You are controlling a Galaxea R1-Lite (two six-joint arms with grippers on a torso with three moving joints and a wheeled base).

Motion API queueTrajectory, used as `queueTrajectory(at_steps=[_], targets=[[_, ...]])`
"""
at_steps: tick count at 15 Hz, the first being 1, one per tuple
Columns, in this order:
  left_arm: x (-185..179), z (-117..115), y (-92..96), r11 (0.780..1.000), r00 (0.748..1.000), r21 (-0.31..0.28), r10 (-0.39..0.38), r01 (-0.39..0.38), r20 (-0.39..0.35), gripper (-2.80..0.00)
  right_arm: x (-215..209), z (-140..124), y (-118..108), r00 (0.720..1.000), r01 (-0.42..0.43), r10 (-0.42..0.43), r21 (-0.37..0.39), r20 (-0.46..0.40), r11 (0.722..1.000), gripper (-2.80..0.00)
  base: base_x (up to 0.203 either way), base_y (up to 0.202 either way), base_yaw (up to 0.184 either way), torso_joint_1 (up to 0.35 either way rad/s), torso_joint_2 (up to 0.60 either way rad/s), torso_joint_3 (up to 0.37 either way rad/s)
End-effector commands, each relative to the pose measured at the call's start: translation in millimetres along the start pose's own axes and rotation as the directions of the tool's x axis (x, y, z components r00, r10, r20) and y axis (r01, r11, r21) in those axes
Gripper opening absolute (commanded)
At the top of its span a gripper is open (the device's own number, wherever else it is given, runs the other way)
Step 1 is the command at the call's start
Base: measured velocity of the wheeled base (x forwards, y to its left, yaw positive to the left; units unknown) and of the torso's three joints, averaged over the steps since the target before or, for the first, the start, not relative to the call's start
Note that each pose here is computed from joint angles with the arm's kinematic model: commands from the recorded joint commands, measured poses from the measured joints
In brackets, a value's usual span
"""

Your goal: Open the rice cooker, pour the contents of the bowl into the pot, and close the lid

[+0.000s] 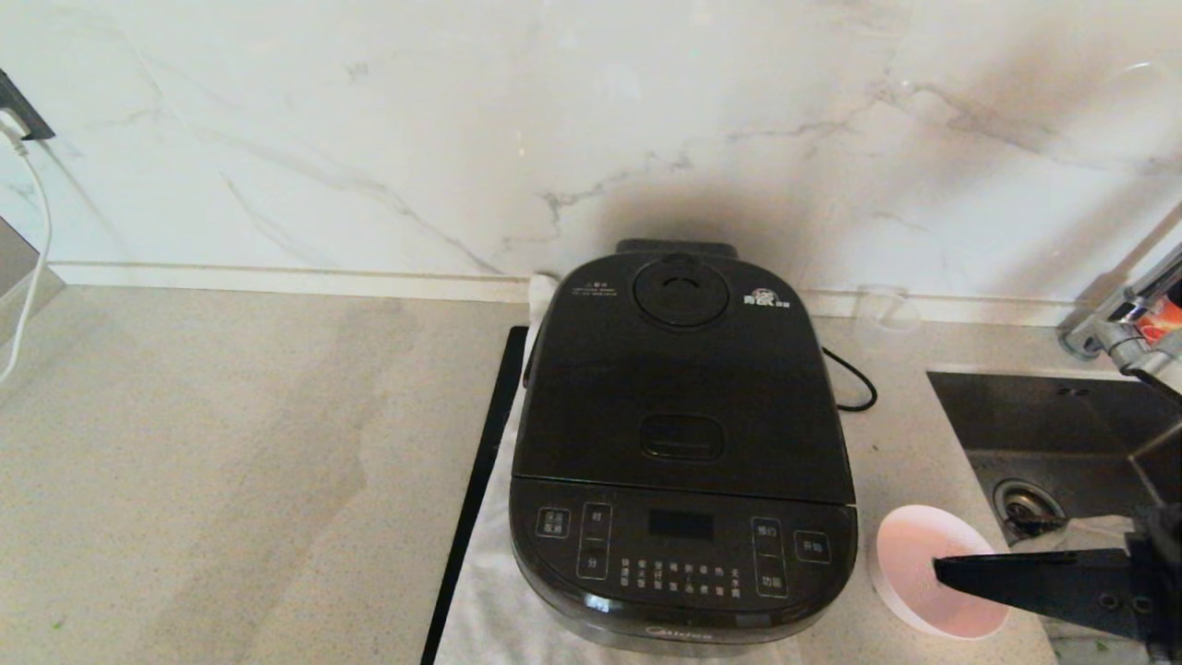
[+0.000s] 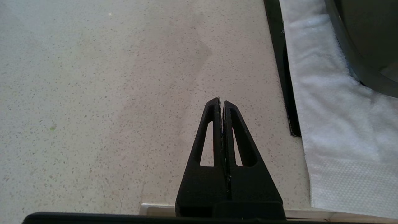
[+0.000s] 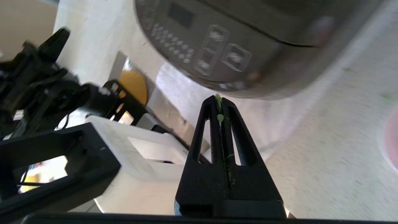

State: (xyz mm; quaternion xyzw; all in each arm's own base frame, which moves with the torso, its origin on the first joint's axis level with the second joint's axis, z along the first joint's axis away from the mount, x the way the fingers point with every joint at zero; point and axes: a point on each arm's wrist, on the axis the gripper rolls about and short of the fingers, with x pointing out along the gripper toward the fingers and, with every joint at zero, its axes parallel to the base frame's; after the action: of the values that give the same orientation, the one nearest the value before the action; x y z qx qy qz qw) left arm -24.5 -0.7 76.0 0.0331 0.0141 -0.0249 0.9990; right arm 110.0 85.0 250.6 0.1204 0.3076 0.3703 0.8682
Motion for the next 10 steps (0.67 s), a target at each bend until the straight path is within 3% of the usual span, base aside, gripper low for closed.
queueTrajectory(at_steps=[1, 10], targets=[[0.1, -0.2, 0.0, 1.000, 1.000, 0.001, 0.000, 0.000, -0.001, -2.80, 18.1, 0.0, 3.9, 0.997, -0.027, 0.026, -0.007, -0.068, 1.000, -2.80, 0.000, 0.000, 0.000, 0.000, 0.00, 0.000], [0.1, -0.2, 0.0, 1.000, 1.000, 0.001, 0.000, 0.000, -0.001, -2.80, 53.9, 1.4, 12.8, 0.986, -0.064, 0.062, -0.011, -0.154, 0.998, -2.80, 0.000, 0.000, 0.000, 0.000, 0.00, 0.000]])
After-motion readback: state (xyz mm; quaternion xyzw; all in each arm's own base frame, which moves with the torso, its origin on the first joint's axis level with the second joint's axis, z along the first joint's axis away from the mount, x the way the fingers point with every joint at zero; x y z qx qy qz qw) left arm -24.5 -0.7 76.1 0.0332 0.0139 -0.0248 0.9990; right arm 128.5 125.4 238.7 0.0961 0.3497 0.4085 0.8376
